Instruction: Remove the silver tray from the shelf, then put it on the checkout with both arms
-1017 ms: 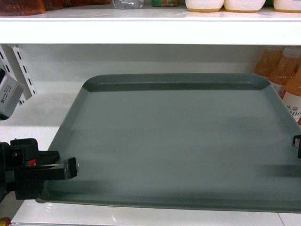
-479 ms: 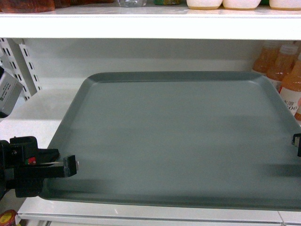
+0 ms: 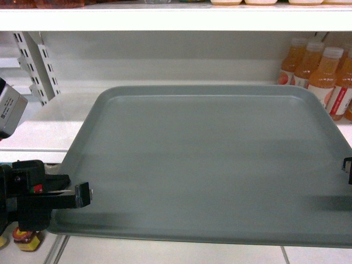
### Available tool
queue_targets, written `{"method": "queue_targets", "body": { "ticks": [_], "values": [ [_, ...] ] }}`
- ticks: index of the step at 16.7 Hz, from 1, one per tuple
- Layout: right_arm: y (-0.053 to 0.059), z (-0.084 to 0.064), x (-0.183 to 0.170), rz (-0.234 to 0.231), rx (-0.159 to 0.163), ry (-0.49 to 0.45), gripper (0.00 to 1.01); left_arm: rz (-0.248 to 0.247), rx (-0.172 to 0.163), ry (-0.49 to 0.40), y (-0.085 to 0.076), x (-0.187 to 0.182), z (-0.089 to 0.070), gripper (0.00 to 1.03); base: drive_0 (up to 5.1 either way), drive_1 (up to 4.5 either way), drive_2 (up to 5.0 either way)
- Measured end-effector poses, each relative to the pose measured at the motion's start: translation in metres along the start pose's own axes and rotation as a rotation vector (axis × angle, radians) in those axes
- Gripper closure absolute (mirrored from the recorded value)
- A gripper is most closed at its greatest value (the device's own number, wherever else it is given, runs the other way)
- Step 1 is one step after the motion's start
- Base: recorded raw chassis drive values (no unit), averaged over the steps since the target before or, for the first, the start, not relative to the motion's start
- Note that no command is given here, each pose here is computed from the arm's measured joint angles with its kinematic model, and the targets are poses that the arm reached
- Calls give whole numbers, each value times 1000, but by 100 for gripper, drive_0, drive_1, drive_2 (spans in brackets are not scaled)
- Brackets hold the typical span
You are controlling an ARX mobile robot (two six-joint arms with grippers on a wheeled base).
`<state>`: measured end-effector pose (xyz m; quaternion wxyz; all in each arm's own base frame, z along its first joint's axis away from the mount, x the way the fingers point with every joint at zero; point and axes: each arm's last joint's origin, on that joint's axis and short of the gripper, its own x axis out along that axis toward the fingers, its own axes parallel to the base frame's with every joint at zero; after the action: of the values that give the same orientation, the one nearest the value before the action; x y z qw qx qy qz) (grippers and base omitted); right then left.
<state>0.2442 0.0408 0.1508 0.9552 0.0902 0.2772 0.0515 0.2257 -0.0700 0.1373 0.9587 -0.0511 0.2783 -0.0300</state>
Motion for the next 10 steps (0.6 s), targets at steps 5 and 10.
{"method": "queue_targets", "body": {
  "ticks": [5,10],
  "values": [
    [0,-1,0,-1,1,5,99,0,0,1,0,0,0,100,11,-399,420],
    [0,-2,0,-1,1,9,99,1,1,5,0,0,-1,100,8,-398,415]
  ]
}}
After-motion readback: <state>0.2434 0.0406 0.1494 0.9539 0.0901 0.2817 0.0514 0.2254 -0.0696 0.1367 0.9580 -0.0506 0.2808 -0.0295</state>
